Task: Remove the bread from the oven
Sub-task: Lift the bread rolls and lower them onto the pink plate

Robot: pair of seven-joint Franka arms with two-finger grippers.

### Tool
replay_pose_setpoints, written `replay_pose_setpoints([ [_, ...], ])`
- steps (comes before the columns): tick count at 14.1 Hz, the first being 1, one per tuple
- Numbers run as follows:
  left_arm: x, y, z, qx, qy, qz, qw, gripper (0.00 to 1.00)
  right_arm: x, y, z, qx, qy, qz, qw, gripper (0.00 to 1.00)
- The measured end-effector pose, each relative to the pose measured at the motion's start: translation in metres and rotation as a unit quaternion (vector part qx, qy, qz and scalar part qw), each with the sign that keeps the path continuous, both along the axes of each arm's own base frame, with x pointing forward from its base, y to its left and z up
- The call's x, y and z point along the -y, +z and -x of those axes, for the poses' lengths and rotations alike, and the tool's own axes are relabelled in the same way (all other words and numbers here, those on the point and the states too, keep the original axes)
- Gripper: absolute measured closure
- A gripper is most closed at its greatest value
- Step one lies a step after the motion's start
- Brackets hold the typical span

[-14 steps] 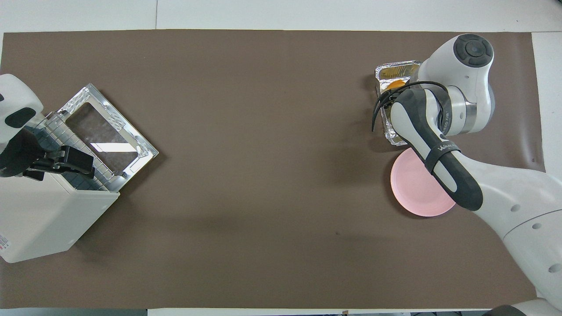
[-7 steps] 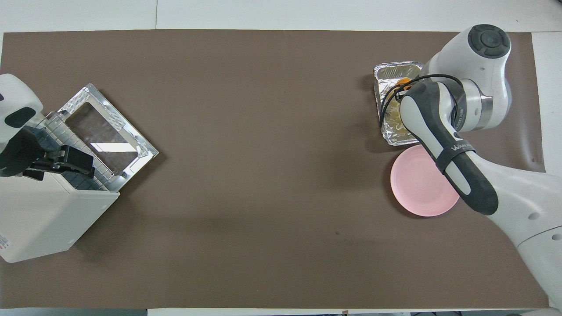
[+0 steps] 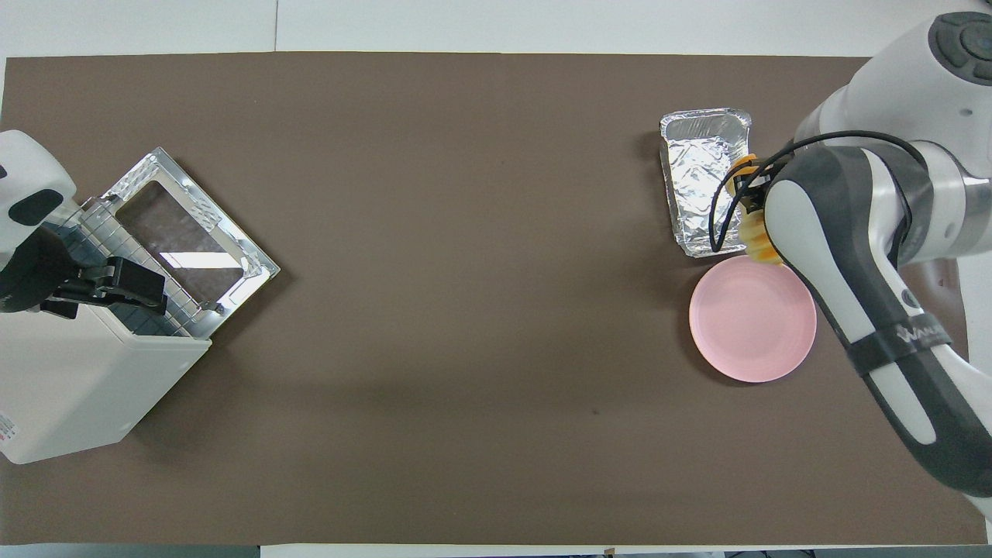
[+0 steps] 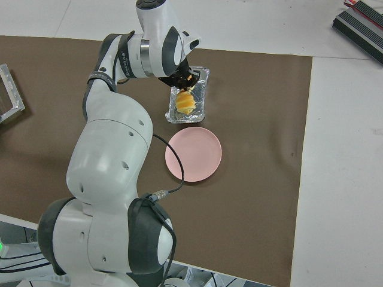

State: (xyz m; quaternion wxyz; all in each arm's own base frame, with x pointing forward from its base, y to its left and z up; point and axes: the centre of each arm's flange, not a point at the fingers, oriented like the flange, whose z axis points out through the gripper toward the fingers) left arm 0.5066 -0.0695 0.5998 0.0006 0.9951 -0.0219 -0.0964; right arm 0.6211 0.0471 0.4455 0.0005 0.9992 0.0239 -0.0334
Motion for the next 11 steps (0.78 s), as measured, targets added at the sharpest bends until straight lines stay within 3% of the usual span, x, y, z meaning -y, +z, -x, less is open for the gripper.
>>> replay_pose_setpoints([
  [3, 0.0, 0.0, 0.0, 0.0, 0.0, 0.0, 1.0, 0.0, 0.007, -0.025, 0.054, 0.016, -0.007, -0.007, 1.0, 0.88],
  [7, 0.0, 0.0, 0.0, 0.0, 0.0, 0.0, 1.0, 0.0, 0.011, -0.087, 0.115, 0.06, -0.009, -0.009, 0.998, 0.88],
  [11, 0.0, 0.0, 0.0, 0.0, 0.0, 0.0, 1.0, 0.0, 0.013, -0.123, 0.143, 0.077, -0.009, -0.01, 0.997, 0.88],
])
